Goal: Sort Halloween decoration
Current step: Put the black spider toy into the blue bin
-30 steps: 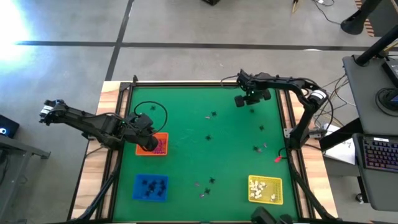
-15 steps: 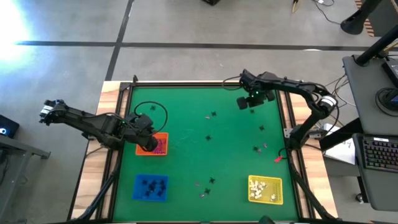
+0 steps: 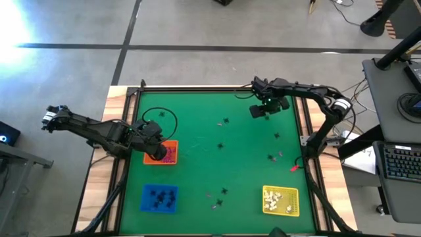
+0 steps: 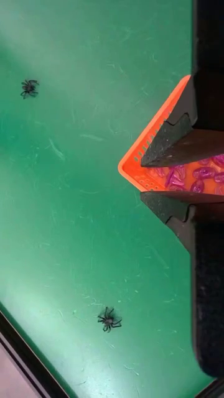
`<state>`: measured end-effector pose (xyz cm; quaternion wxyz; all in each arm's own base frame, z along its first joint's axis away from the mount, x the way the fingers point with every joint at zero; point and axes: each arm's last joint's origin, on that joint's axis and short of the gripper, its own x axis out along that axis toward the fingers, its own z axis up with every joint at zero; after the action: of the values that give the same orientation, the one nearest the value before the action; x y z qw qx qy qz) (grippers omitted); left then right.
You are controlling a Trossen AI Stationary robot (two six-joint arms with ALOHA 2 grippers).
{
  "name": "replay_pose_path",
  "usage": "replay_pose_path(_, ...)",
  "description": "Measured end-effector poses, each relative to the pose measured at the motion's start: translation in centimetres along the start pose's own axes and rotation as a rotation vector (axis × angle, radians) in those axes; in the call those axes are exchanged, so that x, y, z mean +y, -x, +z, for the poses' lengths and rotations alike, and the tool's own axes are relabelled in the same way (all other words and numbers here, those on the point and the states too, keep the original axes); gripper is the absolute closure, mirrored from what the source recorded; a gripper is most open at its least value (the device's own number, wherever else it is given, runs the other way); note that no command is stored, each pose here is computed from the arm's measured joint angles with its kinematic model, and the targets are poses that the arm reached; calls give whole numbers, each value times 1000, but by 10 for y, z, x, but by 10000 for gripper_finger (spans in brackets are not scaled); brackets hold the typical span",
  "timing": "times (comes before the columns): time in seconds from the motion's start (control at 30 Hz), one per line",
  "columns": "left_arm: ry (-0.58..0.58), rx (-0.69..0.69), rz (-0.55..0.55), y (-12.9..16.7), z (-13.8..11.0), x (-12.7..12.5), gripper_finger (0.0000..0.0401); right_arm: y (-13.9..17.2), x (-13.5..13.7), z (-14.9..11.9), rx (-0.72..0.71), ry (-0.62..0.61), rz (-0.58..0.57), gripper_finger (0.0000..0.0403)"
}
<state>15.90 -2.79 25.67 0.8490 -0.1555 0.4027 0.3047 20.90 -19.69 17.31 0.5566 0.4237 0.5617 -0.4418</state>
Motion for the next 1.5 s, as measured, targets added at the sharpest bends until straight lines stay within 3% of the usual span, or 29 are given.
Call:
replay_pose_path(0.57,1,14,-14,0,0,0,347,-42,3,10,109,-10,-53,229)
replay_pose_path(0.7,1,14,-14,0,0,0,347,-52,3,12,142,-15,-61,258)
replay_pose_path(0.97,0,14,-14,0,0,0,347,-72,3,13,206,15,-65,352)
replay_pose_path(1.13,0,14,-14,0,0,0,347,-69,3,13,185,19,-58,390)
replay_pose_path(1.5,3,13,-14,0,0,0,347,-29,-1,11,44,20,-5,394)
